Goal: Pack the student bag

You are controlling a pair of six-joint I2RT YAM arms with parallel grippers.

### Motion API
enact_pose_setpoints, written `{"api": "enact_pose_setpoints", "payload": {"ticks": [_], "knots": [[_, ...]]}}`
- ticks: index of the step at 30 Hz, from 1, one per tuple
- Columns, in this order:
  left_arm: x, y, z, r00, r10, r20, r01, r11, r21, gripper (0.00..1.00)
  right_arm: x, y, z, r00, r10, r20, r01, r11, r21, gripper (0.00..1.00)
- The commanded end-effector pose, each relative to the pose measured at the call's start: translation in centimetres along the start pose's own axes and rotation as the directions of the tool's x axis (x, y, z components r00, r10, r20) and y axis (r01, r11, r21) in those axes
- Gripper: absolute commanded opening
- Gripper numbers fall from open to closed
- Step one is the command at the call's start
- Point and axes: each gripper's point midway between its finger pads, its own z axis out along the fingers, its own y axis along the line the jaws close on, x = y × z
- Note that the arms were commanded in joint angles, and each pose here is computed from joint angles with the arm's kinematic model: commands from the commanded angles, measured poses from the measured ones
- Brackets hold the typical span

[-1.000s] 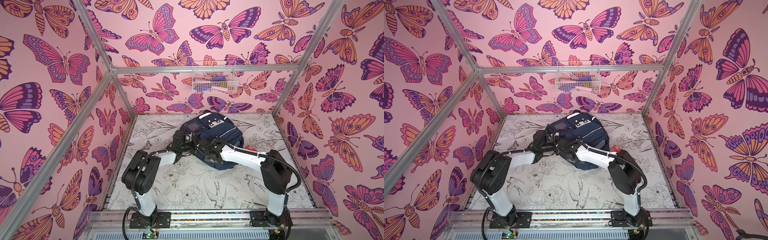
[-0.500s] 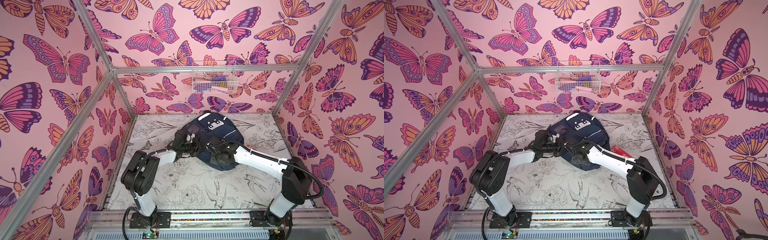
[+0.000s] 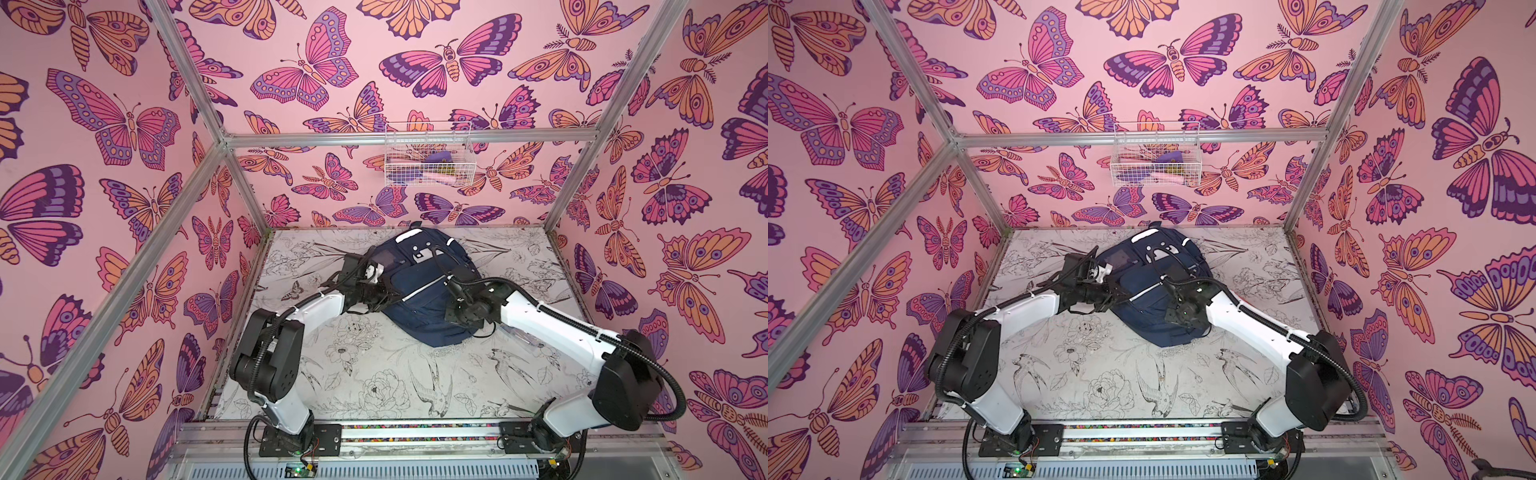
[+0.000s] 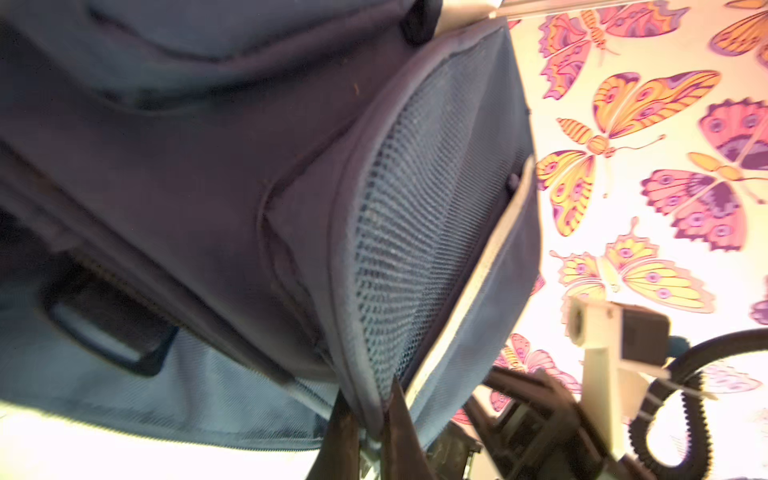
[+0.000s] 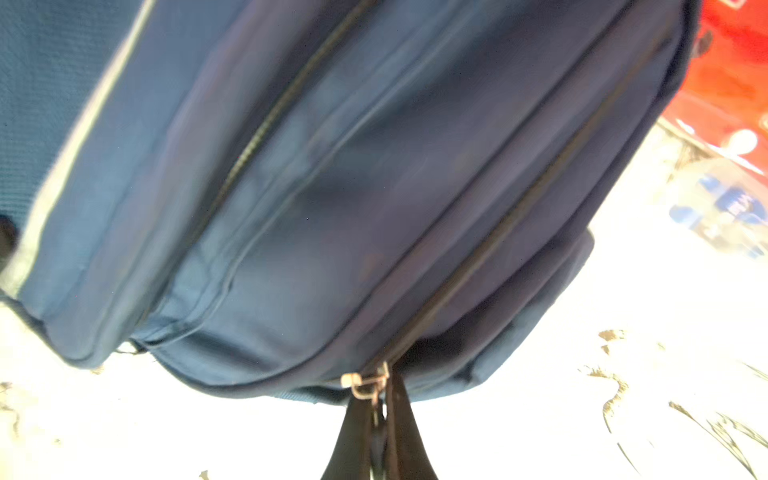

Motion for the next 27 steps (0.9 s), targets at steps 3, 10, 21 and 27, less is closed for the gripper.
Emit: {"api": "enact_pose_setpoints", "payload": {"ticks": [3,10,21,27], "knots": [[-9.0,9.9,-9.2,0.944,0.029,0.328,0.120,0.898,-0.423,0.00,2.3,-2.4,1.2,0.992,-0.083,-0.096,0.089,0.994,0.063,0.00],[-9.5,9.6,-10.8,0.939,0.022,0.342,0.142,0.883,-0.447,0.40,4.3,9.4,2.0,0.956,-0.268,-0.118,0.241,0.949,-0.201,0.00],[2.8,4.3,-10.6,0.937,-0.227,0.264,0.280,0.942,-0.185,0.58,5.0,16.4,2.3,0.938,-0.312,-0.152,0.222,0.875,-0.429,0.00],[5.2,1.1,-7.3,0.928,-0.301,0.218,0.329,0.938,-0.107,0.60,4.8,17.3,0.4,0.934,-0.333,-0.130,0.232,0.840,-0.491,0.00]]}}
